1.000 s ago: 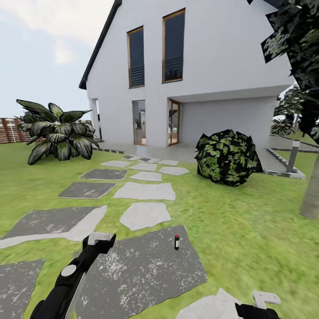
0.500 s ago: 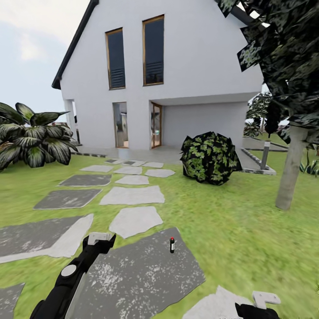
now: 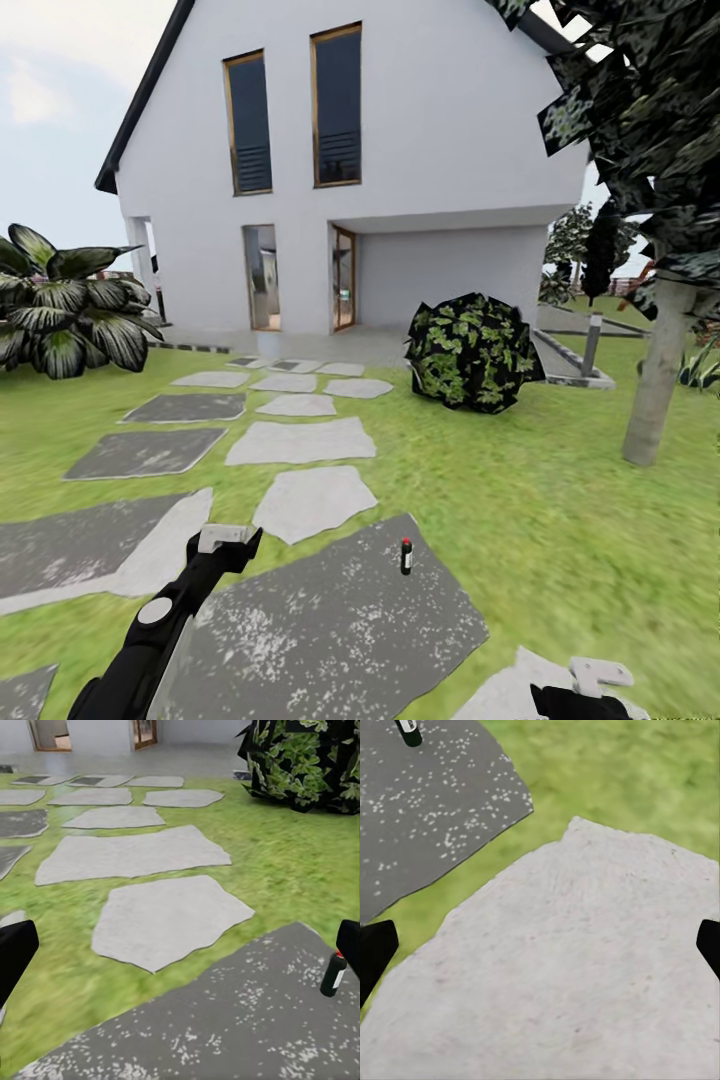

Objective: Pick up the pesticide atomizer in the garden and spray insectifuge to fully cover both potted plants in the garden.

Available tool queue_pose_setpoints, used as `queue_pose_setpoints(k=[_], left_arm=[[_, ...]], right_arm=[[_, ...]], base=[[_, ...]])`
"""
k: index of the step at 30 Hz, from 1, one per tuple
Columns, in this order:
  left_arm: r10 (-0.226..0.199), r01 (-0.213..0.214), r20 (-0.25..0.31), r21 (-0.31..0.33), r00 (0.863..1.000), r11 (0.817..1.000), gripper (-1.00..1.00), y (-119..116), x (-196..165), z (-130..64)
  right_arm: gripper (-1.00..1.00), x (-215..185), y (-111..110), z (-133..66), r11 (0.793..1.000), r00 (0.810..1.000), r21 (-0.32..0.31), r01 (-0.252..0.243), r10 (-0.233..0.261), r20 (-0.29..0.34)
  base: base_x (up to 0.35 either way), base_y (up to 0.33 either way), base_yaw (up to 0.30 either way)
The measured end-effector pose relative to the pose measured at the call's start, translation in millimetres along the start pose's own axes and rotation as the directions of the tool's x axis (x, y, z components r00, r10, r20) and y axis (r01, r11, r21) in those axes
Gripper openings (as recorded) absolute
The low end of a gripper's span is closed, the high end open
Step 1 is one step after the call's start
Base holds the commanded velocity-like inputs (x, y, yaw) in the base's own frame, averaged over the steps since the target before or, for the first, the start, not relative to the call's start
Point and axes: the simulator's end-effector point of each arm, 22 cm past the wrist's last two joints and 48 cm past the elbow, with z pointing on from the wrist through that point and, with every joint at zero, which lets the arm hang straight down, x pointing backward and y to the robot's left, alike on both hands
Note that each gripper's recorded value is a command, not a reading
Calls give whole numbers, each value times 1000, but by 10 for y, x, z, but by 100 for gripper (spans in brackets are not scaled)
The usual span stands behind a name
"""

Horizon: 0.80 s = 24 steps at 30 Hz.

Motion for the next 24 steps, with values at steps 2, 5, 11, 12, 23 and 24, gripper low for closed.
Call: queue_pose_setpoints(k=[2,5,11,12,23,24], left_arm=[[0,0,-2,0,1000,1000,100,0,10,3],[0,0,-5,0,1000,1000,100,-1,27,8],[-1,1,-11,1,1000,1000,100,-1,61,17],[-1,1,-12,1,1000,1000,100,-2,67,18],[0,0,-22,4,1000,1000,100,-18,130,37],[0,0,-23,5,1000,1000,100,-22,136,39]], right_arm=[[100,7,0,3,1000,1000,0,0,0,-2],[100,17,2,9,1000,1000,0,-1,1,-5],[100,43,5,21,1000,1000,-2,-3,3,-11],[100,47,5,23,1000,1000,-2,-3,3,-13],[100,91,-1,44,1000,1000,0,-2,2,-25],[100,96,-1,46,1000,1000,0,-1,1,-26]], base=[[90,313,-197],[90,313,-214],[91,313,-221],[91,312,-223],[45,142,-224],[2,5,-224]])
